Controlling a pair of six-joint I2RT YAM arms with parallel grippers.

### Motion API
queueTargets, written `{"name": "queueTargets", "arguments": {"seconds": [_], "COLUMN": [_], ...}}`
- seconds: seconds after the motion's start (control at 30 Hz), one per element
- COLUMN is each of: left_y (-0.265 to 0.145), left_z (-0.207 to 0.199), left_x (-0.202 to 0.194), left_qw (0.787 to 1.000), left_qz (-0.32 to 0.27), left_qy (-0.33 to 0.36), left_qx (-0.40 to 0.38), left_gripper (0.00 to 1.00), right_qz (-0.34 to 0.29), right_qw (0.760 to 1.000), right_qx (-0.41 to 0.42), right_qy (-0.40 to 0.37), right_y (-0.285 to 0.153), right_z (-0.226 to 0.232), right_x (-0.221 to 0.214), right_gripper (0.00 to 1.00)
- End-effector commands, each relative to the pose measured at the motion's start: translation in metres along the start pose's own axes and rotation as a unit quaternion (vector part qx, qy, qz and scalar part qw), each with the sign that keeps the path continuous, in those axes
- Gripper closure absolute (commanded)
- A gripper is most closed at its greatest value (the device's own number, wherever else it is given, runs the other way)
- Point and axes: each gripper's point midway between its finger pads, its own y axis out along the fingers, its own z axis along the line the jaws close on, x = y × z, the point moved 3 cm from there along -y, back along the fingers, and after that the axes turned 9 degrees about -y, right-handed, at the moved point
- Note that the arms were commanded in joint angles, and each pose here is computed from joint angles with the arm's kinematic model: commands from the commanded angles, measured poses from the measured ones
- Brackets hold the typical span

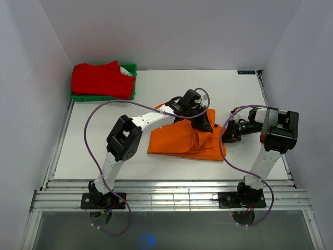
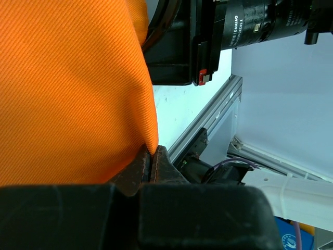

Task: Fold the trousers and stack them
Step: Fold the trousers

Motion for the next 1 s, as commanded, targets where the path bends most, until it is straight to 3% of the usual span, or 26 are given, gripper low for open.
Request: {"name": "queueTargets", "arguments": {"seconds": [0.0,0.4,0.73,0.87,0.9,0.97], "left_y": [-0.04,-0.008,0.042,0.052,0.053,0.049], "left_z": [-0.081,-0.102,-0.06,-0.046,-0.046,-0.049], "left_x": [-0.002,-0.013,-0.011,-0.007,-0.006,-0.006], "left_qw": [0.995,0.993,0.997,0.998,0.998,0.998], "left_qz": [-0.014,-0.007,-0.013,-0.021,-0.021,-0.017], "left_qy": [0.031,0.026,-0.015,-0.014,-0.01,-0.002], "left_qx": [-0.097,-0.117,-0.071,-0.054,-0.057,-0.067], "left_gripper": [1.0,1.0,0.98,0.84,0.71,0.59], "right_qz": [-0.011,-0.014,-0.012,-0.01,-0.008,-0.007], "right_qw": [1.0,1.0,1.0,1.0,1.0,0.999], "right_qx": [0.005,0.008,0.005,-0.011,-0.019,-0.027], "right_qy": [-0.012,-0.012,-0.011,-0.018,-0.022,-0.034], "right_y": [-0.003,-0.004,-0.006,-0.011,-0.013,-0.019], "right_z": [0.01,0.013,0.016,0.014,0.014,0.015], "right_x": [0.004,0.004,0.004,0.008,0.009,0.014], "right_gripper": [0.92,0.92,0.92,0.81,0.73,0.66]}}
